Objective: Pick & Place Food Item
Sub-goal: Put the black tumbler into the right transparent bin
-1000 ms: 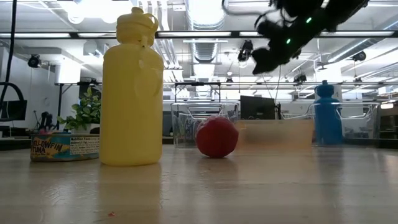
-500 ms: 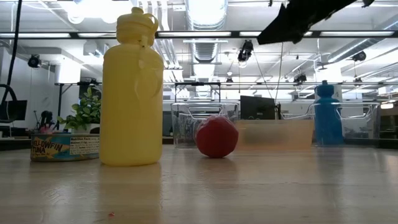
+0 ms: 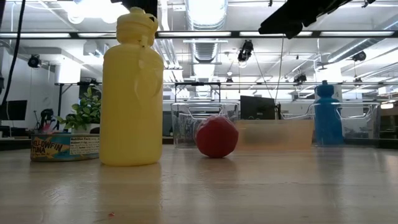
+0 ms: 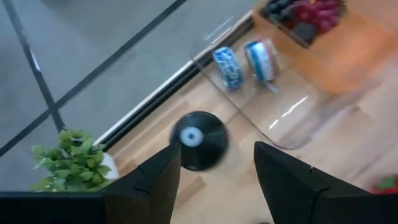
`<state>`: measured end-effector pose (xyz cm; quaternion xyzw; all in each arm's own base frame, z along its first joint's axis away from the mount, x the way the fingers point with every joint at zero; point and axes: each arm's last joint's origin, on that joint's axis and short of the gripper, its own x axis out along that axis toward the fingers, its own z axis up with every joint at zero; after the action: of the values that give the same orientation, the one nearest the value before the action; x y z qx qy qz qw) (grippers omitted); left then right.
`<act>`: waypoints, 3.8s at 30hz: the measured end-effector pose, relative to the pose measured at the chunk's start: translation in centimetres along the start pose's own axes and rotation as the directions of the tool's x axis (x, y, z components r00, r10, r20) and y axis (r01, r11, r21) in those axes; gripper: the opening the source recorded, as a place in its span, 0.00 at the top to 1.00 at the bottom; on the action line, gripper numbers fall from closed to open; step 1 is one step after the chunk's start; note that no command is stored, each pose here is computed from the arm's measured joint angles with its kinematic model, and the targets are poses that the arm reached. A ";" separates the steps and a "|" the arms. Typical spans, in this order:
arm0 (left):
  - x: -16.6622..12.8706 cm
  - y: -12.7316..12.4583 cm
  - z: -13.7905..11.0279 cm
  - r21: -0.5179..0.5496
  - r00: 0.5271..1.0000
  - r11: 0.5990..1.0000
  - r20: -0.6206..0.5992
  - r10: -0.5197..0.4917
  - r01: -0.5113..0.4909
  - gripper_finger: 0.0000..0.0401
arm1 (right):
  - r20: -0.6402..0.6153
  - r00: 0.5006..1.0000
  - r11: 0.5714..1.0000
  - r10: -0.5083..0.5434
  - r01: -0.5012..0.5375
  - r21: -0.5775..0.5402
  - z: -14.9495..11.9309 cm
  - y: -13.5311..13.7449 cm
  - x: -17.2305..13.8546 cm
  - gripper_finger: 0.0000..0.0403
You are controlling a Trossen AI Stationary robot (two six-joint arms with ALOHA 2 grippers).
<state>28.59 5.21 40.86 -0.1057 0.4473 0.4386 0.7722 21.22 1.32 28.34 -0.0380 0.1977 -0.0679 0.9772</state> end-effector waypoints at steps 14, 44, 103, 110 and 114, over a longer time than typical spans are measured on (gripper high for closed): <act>8.2 1.6 -0.1 0.005 0.981 1.000 -0.195 -0.024 0.026 0.51 | 0.015 0.999 0.999 -0.046 0.046 -0.015 0.1 -0.1 0.0 0.63; 10.3 1.7 -0.5 -0.003 0.981 1.000 -0.194 -0.029 0.029 0.53 | 0.014 0.997 0.996 -0.082 0.083 -0.022 0.1 -0.2 0.0 0.57; 1.2 1.8 2.0 0.011 0.986 0.987 -0.042 -0.158 0.159 0.80 | 0.086 0.993 0.996 -0.080 0.077 0.040 0.7 -1.2 -3.9 0.57; -1.7 0.9 1.9 0.021 0.972 0.972 0.025 -0.234 0.233 0.80 | 0.074 0.994 0.995 -0.078 0.074 0.060 1.0 -1.5 -5.5 0.57; -2.4 0.3 1.6 0.040 0.966 0.966 0.035 -0.257 0.255 0.80 | 0.063 0.995 0.996 -0.072 0.068 0.057 1.3 -1.5 -5.6 0.57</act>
<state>28.80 4.84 43.72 -0.1401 0.4220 0.3293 0.8330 16.46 0.68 31.83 -0.0202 0.1626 -0.1062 0.9807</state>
